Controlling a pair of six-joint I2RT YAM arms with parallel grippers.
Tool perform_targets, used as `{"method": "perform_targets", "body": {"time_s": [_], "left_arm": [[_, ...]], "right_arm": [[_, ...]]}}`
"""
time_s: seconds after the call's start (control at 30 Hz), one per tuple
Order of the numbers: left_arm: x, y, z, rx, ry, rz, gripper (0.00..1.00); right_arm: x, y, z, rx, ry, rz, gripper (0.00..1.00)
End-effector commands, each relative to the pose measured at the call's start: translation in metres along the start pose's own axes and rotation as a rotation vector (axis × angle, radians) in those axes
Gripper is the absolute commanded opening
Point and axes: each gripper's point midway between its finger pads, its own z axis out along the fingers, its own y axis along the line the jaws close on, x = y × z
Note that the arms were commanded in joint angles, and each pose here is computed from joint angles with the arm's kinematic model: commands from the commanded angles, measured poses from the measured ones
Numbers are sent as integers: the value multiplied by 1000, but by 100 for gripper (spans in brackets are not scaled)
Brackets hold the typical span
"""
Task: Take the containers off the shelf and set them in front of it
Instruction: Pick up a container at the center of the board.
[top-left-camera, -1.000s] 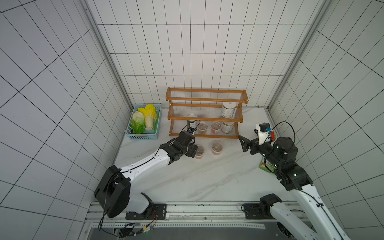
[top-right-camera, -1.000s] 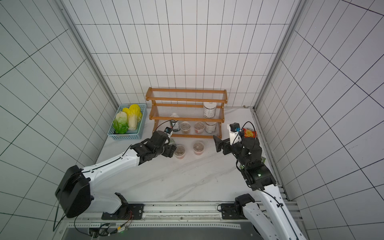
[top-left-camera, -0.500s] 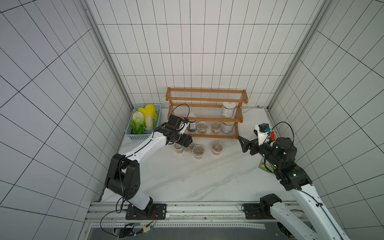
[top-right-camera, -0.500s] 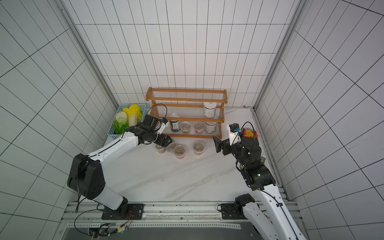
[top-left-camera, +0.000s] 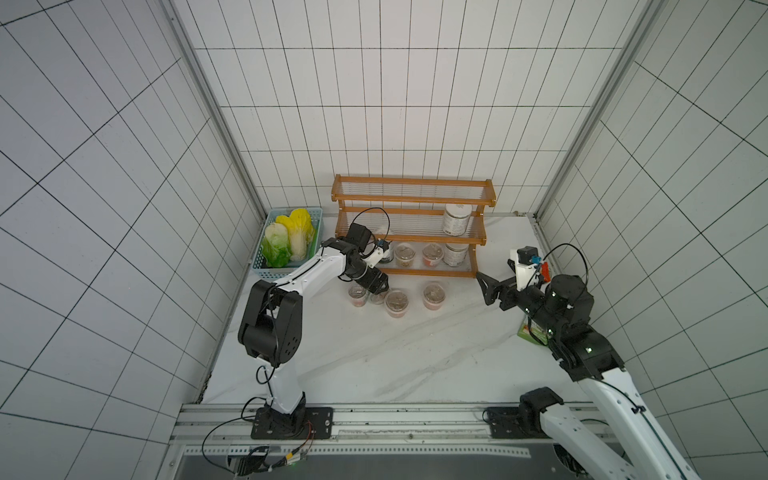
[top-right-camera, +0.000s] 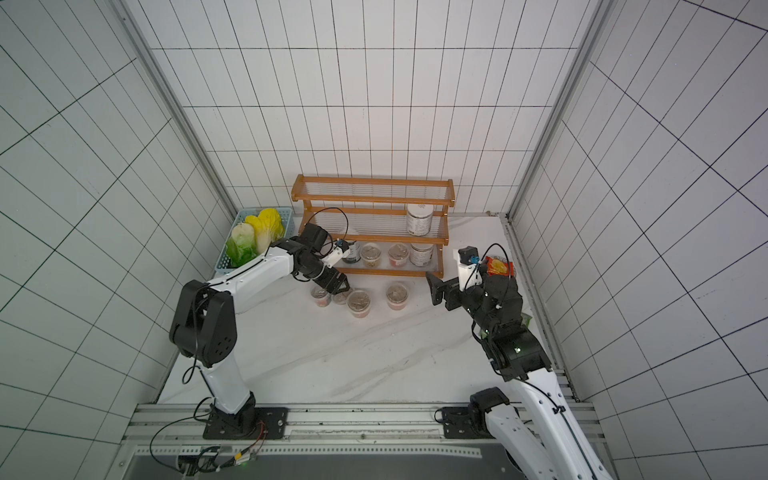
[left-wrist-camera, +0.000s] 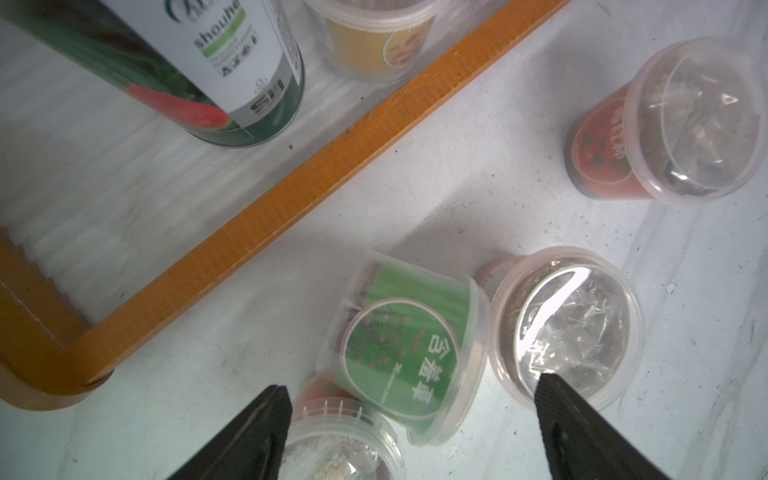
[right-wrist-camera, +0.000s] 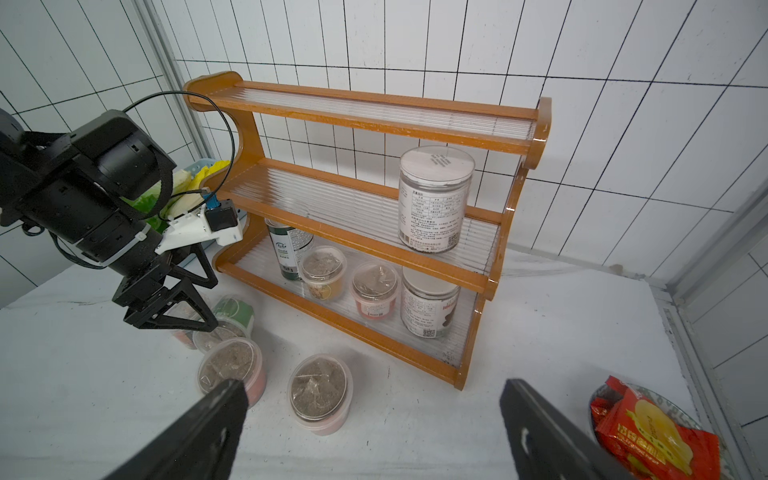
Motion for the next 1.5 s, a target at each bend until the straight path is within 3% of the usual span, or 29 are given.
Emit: {"method": "perform_targets", "body": {"time_s": [0.0, 0.43, 0.7, 0.87, 1.0, 1.3, 1.47], "left_arm": [[2, 3, 6, 8, 30, 25, 89], [-3, 4, 28, 42, 36, 60, 80], [-10, 4, 28, 50, 17, 58, 54], [-11, 7, 26, 32, 17, 43, 52], [-27, 6, 5, 34, -55, 0, 52], [-59, 1, -79, 5, -309, -179, 51], [-67, -33, -117, 172, -509, -355, 52]], "right_arm": [[1, -3, 2, 9, -10, 0, 99], [1, -4, 3, 9, -7, -1, 99], [1, -4, 4, 8, -7, -1, 99], [0, -4, 4, 8, -10, 0, 99], [-1, -4, 4, 9, -12, 0, 99], [-3, -5, 2, 15, -21, 8, 99], [-5, -7, 1, 29, -18, 30, 99]]}}
